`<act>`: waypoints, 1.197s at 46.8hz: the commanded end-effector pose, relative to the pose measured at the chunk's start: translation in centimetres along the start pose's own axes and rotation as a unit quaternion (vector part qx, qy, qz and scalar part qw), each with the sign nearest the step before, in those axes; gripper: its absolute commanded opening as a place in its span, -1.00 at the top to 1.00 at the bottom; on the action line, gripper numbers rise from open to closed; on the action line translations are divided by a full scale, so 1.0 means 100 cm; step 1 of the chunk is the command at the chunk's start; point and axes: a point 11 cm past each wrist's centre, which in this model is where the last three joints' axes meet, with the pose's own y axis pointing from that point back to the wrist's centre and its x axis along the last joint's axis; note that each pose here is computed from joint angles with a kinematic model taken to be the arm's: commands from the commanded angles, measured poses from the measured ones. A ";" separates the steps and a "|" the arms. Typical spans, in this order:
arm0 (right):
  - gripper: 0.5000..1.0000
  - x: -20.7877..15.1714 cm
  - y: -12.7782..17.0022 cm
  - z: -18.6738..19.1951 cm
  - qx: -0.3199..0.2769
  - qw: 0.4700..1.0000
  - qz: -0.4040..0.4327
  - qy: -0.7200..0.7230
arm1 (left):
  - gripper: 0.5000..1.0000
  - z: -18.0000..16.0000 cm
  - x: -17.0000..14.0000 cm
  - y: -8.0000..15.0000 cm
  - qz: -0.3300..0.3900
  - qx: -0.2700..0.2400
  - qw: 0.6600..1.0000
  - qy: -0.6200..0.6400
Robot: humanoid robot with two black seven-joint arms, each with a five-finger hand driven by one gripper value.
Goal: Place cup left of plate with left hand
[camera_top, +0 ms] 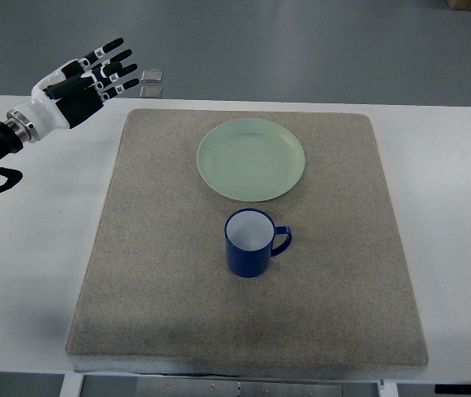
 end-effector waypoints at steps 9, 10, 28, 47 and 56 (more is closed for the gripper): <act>-0.73 0.000 0.000 0.001 -0.001 1.000 0.000 0.000 | -0.99 -0.024 -0.001 0.011 -0.005 0.029 0.998 -0.057; -0.73 0.000 0.000 0.000 0.000 1.000 0.000 0.000 | -0.99 -0.026 -0.001 0.012 -0.004 0.029 0.998 -0.062; -0.73 0.000 0.000 0.000 0.000 1.000 0.000 0.000 | -0.99 -0.063 -0.032 0.029 -0.070 0.031 0.982 -0.173; -0.73 0.000 0.000 0.000 0.000 1.000 0.000 0.000 | -0.99 -0.101 -0.068 0.045 -0.148 0.060 0.962 -0.221; -0.73 0.000 0.000 0.000 0.000 1.000 0.000 0.000 | -0.98 -0.122 -0.089 0.047 -0.187 0.075 0.955 -0.219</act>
